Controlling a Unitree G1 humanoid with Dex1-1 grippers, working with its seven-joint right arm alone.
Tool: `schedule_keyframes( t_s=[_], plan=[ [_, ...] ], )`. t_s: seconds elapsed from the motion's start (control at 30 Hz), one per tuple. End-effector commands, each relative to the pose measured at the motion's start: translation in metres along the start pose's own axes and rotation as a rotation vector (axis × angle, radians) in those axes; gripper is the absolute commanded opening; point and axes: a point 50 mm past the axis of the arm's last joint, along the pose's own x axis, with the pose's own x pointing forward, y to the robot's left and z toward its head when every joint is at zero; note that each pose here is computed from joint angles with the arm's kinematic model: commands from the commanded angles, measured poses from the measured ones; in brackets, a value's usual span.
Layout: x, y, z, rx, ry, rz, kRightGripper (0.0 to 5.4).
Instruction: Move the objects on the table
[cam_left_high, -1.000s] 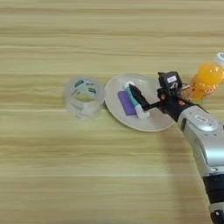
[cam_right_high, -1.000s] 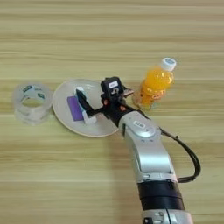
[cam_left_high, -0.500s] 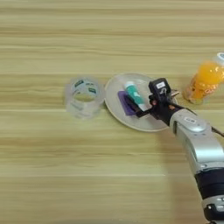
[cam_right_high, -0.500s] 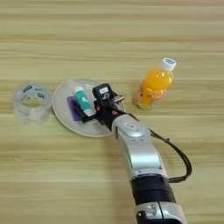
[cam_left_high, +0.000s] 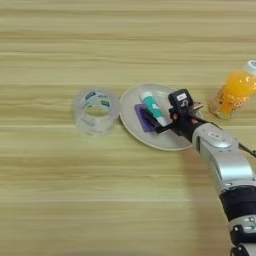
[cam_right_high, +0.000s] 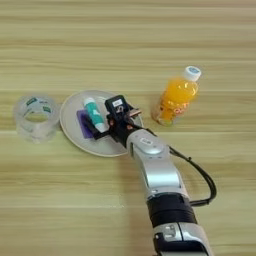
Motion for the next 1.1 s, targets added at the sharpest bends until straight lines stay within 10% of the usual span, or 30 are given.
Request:
schedule_keyframes(
  t_s=[0.03, 1.1],
  plan=[
    [0.0053, -0.0111, 0.0243, -0.045, -0.075, -0.022, 5.09],
    [0.0094, -0.0173, 0.0170, -0.014, -0.038, -0.045, 1.69]
  ],
)
